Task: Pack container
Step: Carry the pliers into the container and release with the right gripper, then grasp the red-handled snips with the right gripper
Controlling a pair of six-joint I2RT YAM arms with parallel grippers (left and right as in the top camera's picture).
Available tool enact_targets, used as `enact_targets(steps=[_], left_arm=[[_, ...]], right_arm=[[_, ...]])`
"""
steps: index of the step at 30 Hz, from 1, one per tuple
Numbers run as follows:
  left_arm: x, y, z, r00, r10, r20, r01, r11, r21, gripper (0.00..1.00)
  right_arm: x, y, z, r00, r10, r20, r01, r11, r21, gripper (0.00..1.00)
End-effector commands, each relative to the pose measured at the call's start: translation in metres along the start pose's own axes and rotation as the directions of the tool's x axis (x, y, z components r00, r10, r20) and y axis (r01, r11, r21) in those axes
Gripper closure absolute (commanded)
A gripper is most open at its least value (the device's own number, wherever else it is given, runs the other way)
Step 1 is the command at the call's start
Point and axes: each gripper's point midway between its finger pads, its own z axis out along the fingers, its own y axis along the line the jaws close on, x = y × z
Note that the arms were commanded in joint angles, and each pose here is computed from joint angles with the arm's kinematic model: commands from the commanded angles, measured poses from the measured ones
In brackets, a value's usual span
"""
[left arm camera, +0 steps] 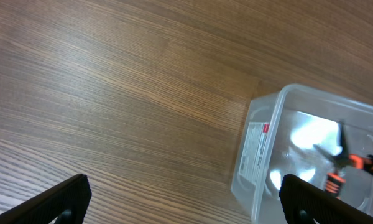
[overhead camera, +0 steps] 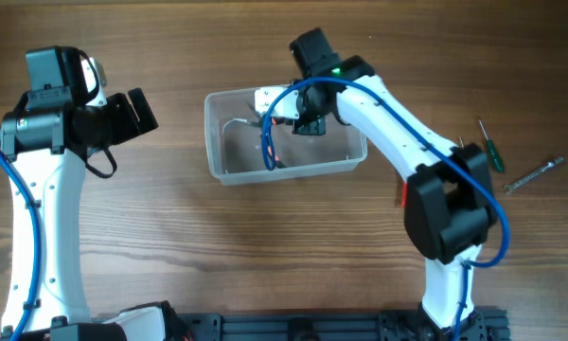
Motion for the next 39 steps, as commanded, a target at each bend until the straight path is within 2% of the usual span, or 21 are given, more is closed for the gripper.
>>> enact_targets(steps=[1,4,9,11,13,16,17,18,20,21,23,24,25,26,27,28,30,34,39], left_arm=[[0.002,-0.002,0.001,1.0,-0.008,-0.006,0.008,1.0,0.006,0.0],[0.002,-0.002,0.001,1.0,-0.008,-0.006,0.008,1.0,0.006,0.0],[0.002,-0.002,0.001,1.0,-0.008,-0.006,0.008,1.0,0.006,0.0],[0.002,-0.002,0.001,1.0,-0.008,-0.006,0.008,1.0,0.006,0.0],[0.002,-0.002,0.001,1.0,-0.008,-0.006,0.008,1.0,0.006,0.0],[0.002,-0.002,0.001,1.0,-0.008,-0.006,0.008,1.0,0.006,0.0],[0.002,-0.002,0.001,1.0,-0.008,-0.006,0.008,1.0,0.006,0.0],[0.002,-0.002,0.001,1.0,-0.008,-0.005,0.008,1.0,0.007,0.0],[0.002,-0.002,0.001,1.0,-0.008,-0.005,0.008,1.0,0.007,0.0],[0.002,-0.002,0.001,1.0,-0.008,-0.005,0.008,1.0,0.007,0.0],[0.002,-0.002,0.001,1.0,-0.008,-0.005,0.008,1.0,0.007,0.0],[0.002,-0.002,0.001,1.0,-0.008,-0.005,0.008,1.0,0.007,0.0],[0.002,-0.002,0.001,1.0,-0.008,-0.005,0.008,1.0,0.007,0.0],[0.002,-0.002,0.001,1.0,-0.008,-0.005,0.008,1.0,0.007,0.0],[0.002,-0.002,0.001,1.0,-0.008,-0.005,0.008,1.0,0.007,0.0],[0.002,-0.002,0.001,1.0,-0.008,-0.005,0.008,1.0,0.007,0.0],[0.002,-0.002,0.001,1.0,-0.008,-0.005,0.008,1.0,0.007,0.0],[0.002,-0.002,0.001,1.0,-0.008,-0.005,0.008,1.0,0.007,0.0],[0.002,-0.002,0.001,1.0,-0.008,-0.005,0.008,1.0,0.007,0.0]], right_arm=[[-0.004,0.012,0.018,0.999,0.036,0.037,-0.033,0.997,-0.069,0.96],[-0.003,0.015,0.026,0.998,0.052,0.036,-0.048,0.995,-0.088,0.96],[-0.004,0.012,0.026,0.996,0.075,0.04,-0.071,0.994,-0.077,0.61],[-0.005,0.007,0.024,0.987,0.157,0.035,-0.155,0.986,-0.055,0.43],[-0.007,-0.001,0.011,0.957,0.29,0.022,-0.289,0.957,-0.025,0.4],[-0.009,-0.019,-0.041,0.865,0.502,0.013,-0.501,0.861,0.085,0.38],[-0.006,-0.029,-0.069,0.821,0.57,0.026,-0.567,0.81,0.153,0.37],[0.004,-0.045,-0.109,0.748,0.659,0.074,-0.652,0.71,0.264,0.33],[0.038,-0.065,-0.173,0.575,0.792,0.203,-0.779,0.455,0.431,0.08],[0.058,-0.068,-0.206,0.464,0.838,0.287,-0.834,0.304,0.46,0.0],[0.094,-0.058,-0.256,0.242,0.877,0.414,-0.915,0.065,0.397,0.0],[0.113,-0.049,-0.271,0.139,0.886,0.441,-0.928,-0.039,0.37,0.0],[0.142,-0.032,-0.287,-0.003,0.891,0.454,-0.918,-0.183,0.352,0.0],[0.162,-0.014,-0.292,-0.098,0.894,0.437,-0.896,-0.27,0.353,0.0],[0.177,0.002,-0.292,-0.167,0.901,0.401,-0.874,-0.323,0.362,0.0],[0.182,0.013,-0.287,-0.204,0.91,0.36,-0.868,-0.338,0.363,0.0],[0.184,0.031,-0.272,-0.246,0.928,0.28,-0.873,-0.338,0.352,0.0],[0.193,0.064,-0.217,-0.324,0.937,0.131,-0.865,-0.349,0.36,0.0],[0.207,0.088,-0.145,-0.352,0.935,0.05,-0.881,-0.349,0.319,0.0]])
